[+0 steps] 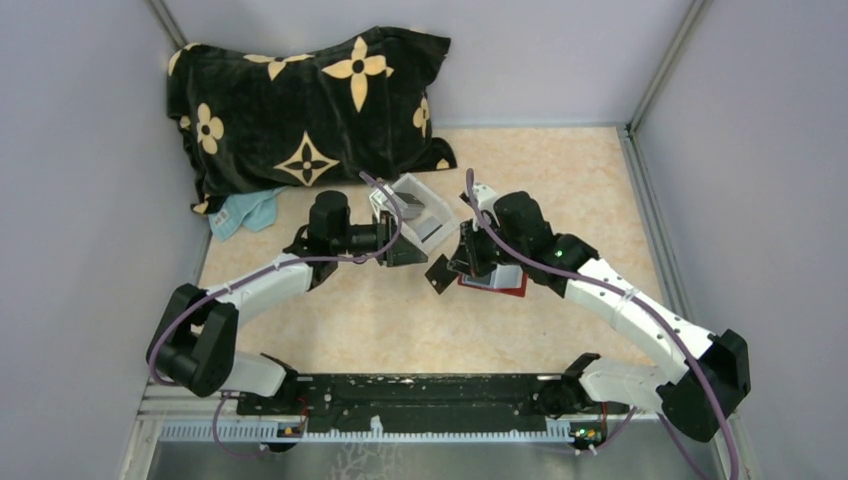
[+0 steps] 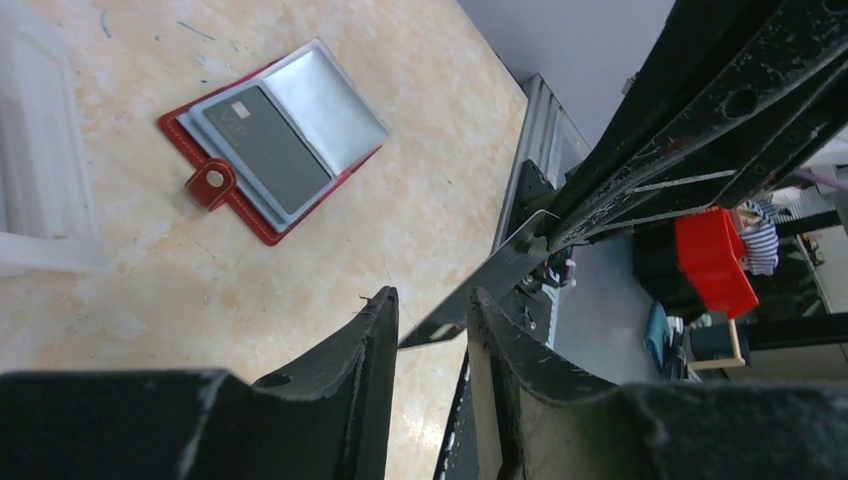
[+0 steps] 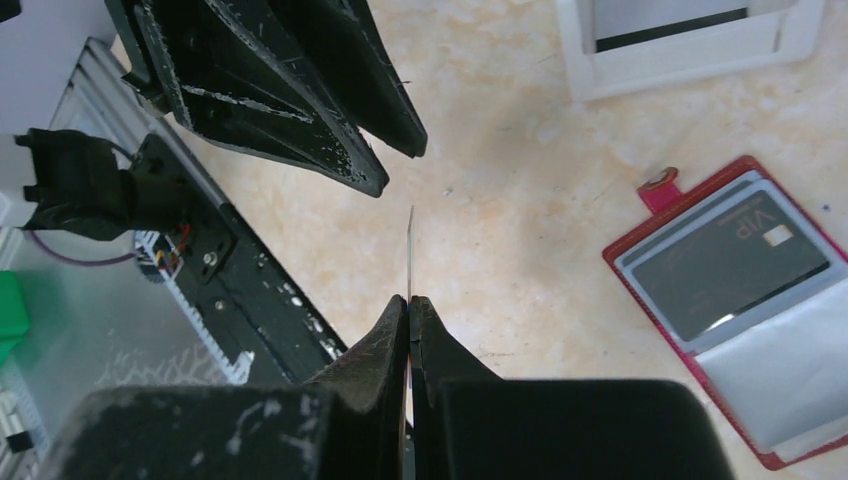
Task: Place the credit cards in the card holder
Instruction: Pick up the credit card from the storage box.
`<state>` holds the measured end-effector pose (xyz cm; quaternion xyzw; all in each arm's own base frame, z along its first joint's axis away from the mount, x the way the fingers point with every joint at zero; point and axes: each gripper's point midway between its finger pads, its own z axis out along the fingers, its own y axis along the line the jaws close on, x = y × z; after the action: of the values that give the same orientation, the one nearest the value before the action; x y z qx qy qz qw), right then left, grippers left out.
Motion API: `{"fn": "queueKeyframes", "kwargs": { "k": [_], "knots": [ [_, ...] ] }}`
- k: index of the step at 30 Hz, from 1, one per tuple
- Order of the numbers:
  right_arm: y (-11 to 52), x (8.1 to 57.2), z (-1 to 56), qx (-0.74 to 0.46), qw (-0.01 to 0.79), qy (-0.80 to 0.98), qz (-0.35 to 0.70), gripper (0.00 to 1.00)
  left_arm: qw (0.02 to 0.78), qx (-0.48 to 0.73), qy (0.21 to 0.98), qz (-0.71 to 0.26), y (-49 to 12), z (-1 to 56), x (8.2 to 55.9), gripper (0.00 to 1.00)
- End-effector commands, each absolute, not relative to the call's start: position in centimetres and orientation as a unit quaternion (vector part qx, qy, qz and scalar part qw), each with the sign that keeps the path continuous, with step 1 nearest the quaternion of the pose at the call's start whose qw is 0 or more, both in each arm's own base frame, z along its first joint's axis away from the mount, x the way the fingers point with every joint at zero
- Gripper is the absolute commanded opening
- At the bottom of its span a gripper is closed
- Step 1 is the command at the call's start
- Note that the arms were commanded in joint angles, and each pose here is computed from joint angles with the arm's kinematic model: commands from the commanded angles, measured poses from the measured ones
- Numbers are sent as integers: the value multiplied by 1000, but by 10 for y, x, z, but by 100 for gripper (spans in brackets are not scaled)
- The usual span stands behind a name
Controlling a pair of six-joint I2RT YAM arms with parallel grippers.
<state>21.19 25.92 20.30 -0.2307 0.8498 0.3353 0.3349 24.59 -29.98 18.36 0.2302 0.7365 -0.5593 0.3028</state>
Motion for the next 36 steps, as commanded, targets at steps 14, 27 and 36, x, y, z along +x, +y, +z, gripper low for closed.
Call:
{"fn": "queueKeyframes", "kwargs": {
  "k": [14, 27, 36],
  "knots": [
    [271, 207, 223, -225, 305, 803, 461, 0, 261, 330, 672, -609, -308, 192, 204, 39],
    [277, 208, 223, -227, 287, 790, 491, 0, 253, 334, 682, -600, -314, 182, 210, 40],
    [278, 201, 223, -232, 277, 784, 505, 0, 258, 333, 689, -590, -316, 178, 218, 40]
  ]
}}
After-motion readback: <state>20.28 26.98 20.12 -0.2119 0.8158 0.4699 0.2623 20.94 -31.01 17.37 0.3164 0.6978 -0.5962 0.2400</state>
